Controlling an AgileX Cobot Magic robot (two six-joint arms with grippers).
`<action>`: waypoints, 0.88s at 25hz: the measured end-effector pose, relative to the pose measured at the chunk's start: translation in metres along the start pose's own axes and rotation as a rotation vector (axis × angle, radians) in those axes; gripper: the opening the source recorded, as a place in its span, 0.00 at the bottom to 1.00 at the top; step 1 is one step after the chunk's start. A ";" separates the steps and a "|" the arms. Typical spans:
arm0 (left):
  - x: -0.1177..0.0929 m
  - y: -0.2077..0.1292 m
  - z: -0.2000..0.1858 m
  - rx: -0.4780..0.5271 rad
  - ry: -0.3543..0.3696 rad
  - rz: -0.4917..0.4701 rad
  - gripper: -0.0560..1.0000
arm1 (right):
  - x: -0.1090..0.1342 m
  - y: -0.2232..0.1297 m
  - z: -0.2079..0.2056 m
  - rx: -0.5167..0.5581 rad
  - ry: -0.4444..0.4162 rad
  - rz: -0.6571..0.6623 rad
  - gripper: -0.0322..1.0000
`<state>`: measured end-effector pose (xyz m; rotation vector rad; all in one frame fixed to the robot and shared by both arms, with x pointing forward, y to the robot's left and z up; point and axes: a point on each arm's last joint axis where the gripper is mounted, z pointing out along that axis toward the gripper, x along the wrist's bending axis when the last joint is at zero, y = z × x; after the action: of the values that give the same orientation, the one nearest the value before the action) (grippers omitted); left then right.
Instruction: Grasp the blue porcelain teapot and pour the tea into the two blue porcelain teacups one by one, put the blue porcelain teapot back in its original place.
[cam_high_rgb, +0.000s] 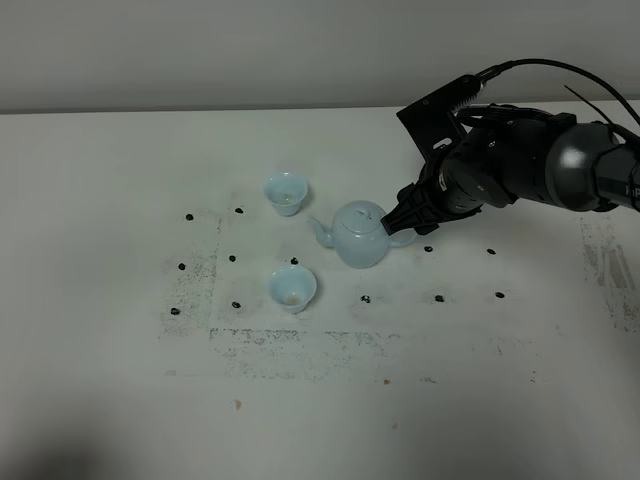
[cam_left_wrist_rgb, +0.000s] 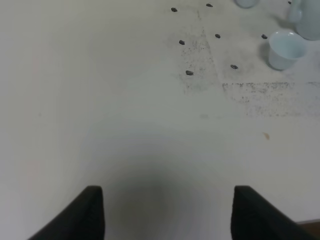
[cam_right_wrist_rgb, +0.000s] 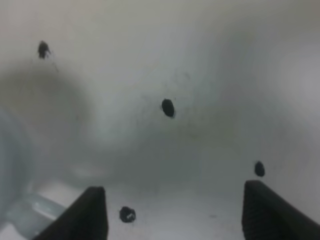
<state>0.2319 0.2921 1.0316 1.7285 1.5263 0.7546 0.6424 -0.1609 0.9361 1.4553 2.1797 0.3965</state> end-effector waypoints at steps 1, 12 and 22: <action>0.000 0.000 0.000 0.000 0.000 0.000 0.59 | 0.000 -0.001 0.000 0.006 0.002 0.002 0.60; 0.000 0.000 0.000 0.000 0.000 0.000 0.59 | 0.011 -0.002 -0.002 0.027 0.034 -0.010 0.60; 0.000 0.000 0.000 0.000 0.000 0.000 0.59 | 0.011 -0.011 -0.003 0.131 0.002 -0.030 0.60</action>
<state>0.2319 0.2921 1.0316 1.7285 1.5263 0.7546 0.6285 -0.1552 0.9310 1.4892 2.2629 0.2487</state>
